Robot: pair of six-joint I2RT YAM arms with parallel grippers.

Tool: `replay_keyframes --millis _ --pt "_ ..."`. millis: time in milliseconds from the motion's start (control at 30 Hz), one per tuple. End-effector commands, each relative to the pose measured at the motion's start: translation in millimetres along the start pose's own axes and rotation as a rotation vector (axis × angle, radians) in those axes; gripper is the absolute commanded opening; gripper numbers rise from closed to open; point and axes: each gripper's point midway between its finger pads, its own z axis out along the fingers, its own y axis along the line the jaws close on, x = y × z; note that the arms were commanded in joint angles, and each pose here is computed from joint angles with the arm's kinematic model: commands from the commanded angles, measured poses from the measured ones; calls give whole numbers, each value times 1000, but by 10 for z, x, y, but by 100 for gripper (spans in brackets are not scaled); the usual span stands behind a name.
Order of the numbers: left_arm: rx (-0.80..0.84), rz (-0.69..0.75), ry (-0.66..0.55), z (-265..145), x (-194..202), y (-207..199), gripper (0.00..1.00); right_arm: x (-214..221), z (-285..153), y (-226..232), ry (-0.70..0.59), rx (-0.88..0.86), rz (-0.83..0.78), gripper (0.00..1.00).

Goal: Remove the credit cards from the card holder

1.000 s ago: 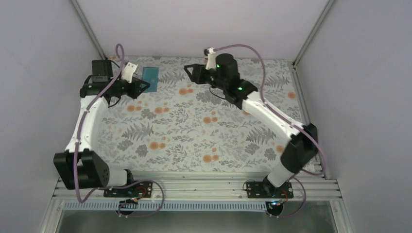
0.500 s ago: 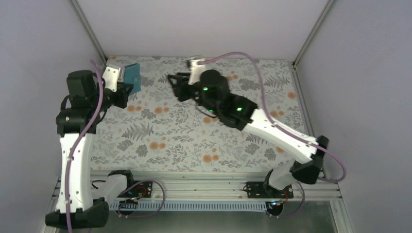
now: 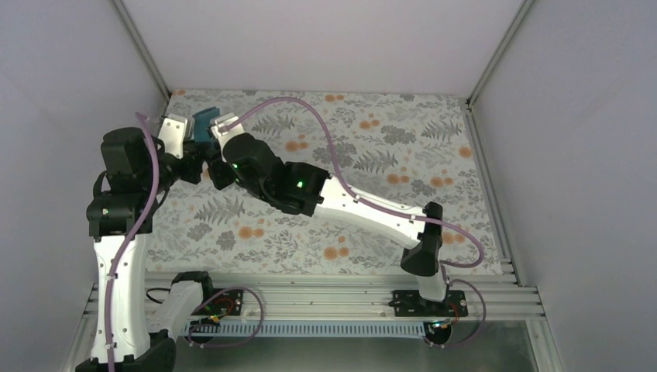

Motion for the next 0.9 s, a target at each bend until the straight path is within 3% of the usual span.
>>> replay_keyframes --millis 0,300,533,867 --pt "59 1 -28 -93 -11 -150 2 -486 -107 -163 -125 40 46 31" --pt "80 -3 -22 -64 23 -173 2 -552 13 -394 -112 -39 157 30" --pt "81 -5 -14 -20 52 -158 2 -628 47 -532 -110 -77 189 38" --pt "75 -9 1 68 84 -109 2 -716 -454 -787 -173 -50 213 33"
